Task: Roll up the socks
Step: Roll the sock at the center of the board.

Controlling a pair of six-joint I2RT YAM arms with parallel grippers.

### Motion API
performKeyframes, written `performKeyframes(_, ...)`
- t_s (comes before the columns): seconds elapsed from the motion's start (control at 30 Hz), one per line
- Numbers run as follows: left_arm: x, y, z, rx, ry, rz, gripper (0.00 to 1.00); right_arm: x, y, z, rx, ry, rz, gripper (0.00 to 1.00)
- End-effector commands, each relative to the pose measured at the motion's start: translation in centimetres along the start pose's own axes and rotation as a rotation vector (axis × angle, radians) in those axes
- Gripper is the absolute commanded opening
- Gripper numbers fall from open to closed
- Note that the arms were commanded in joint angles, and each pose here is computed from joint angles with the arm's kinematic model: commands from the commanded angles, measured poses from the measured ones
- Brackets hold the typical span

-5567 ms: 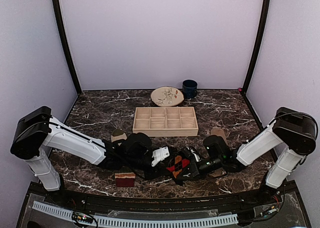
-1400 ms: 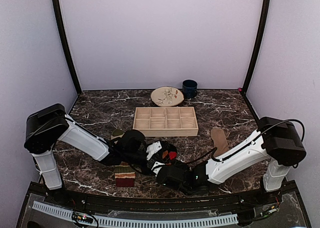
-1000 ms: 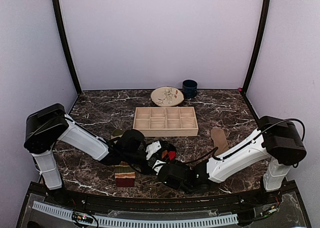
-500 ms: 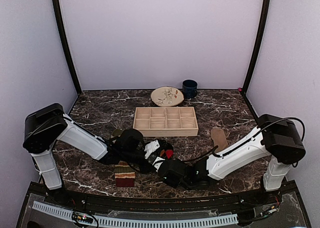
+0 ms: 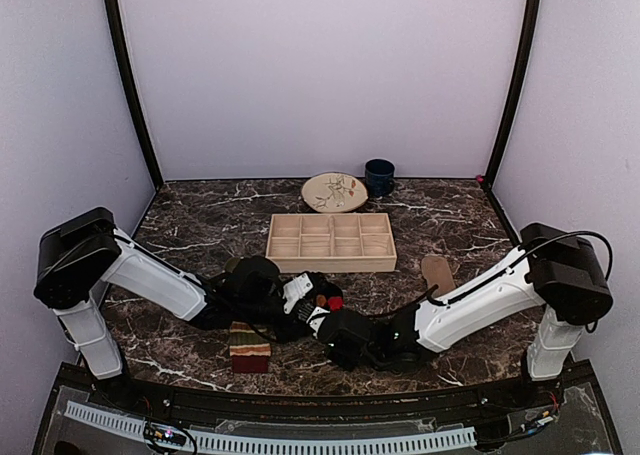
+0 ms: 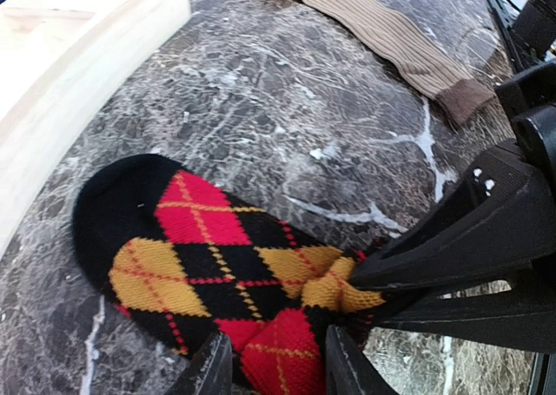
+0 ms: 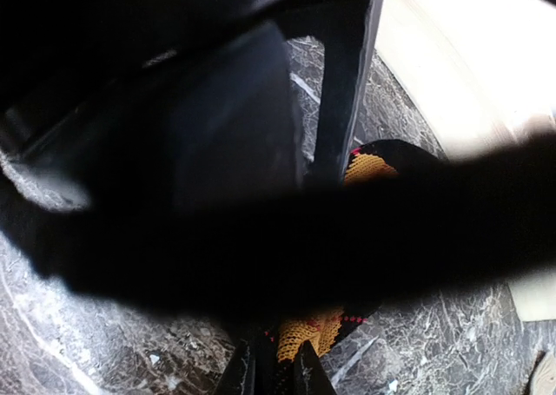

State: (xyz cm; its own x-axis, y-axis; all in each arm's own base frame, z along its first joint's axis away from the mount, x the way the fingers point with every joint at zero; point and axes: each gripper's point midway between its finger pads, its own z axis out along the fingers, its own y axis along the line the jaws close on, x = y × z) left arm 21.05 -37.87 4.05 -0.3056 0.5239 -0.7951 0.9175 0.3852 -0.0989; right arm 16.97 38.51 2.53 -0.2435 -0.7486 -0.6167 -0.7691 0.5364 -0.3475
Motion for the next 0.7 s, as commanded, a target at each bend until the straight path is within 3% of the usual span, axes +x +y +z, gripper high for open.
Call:
performKeyframes(0.0, -2.8, 0.6, -1.7, -0.046, -0.1, 0.011, 0.4, 4.7, 0.5, -0.1, -0.077, 0.171, -0.008, 0.05)
performKeyframes(0.67, -3.4, 1.1, -4.5, -0.107, -0.189, -0.009, 0.4, 0.6, 3.7, -1.8, -0.499, 0.203, 0.298, 0.03)
